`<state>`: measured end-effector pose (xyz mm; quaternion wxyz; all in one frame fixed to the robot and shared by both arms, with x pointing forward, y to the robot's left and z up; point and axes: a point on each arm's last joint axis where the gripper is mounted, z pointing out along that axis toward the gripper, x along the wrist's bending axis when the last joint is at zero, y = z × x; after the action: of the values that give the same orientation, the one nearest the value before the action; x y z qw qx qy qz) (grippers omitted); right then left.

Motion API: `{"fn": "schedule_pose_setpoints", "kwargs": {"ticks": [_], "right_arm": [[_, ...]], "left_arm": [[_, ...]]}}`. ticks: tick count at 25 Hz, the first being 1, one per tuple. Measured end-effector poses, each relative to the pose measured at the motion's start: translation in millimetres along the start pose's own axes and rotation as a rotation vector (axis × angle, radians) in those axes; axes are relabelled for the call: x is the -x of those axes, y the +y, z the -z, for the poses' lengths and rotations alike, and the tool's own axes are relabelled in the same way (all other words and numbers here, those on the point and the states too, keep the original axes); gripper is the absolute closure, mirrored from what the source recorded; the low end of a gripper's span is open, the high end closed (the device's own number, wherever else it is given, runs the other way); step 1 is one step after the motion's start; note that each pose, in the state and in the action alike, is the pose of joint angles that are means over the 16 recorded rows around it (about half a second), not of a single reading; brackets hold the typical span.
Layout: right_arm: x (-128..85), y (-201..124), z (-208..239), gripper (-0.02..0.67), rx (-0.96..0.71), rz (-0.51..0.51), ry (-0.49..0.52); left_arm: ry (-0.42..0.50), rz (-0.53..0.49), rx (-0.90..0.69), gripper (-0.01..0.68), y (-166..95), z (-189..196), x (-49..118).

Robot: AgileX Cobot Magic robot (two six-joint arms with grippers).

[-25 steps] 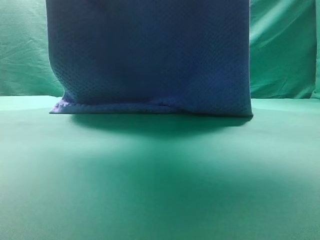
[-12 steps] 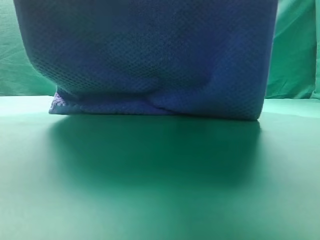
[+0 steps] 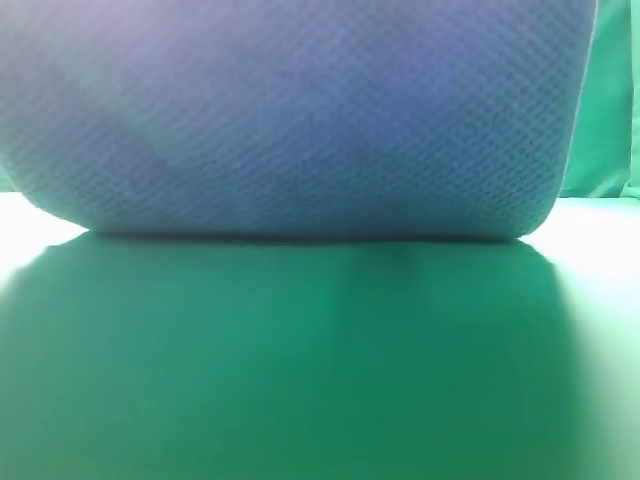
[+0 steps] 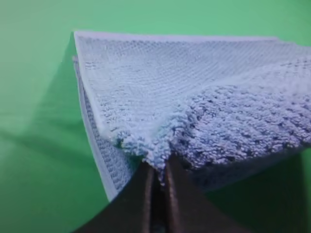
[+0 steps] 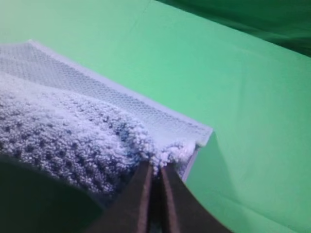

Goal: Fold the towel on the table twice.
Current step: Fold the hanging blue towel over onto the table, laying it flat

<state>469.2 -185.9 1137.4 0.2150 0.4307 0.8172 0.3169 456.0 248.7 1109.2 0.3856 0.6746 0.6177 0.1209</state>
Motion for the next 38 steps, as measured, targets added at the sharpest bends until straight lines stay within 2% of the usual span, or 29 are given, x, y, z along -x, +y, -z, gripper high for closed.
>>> {"fn": "schedule_pose_setpoints", "kwargs": {"ticks": [12, 19, 27, 38], "right_arm": [[-19.6, -72.6, 16.0, 0.649, -0.084, -0.067, 0.059], [-29.1, -115.1, 26.7, 0.649, -0.096, -0.119, 0.099], [-32.8, -130.1, 25.1, 0.649, -0.084, -0.154, 0.118], [-25.2, -106.7, -22.4, 0.649, -0.139, -0.172, 0.084]], "left_arm": [[-0.062, 0.089, -0.138, 0.673, -83.4, 0.7, -4.9], [-0.102, 0.122, -0.200, 0.673, -114.4, -1.3, -5.8], [-0.097, 0.149, -0.173, 0.673, -118.3, -9.1, -9.4], [-0.017, 0.207, -0.081, 0.673, -90.4, -41.2, -23.3]]}}
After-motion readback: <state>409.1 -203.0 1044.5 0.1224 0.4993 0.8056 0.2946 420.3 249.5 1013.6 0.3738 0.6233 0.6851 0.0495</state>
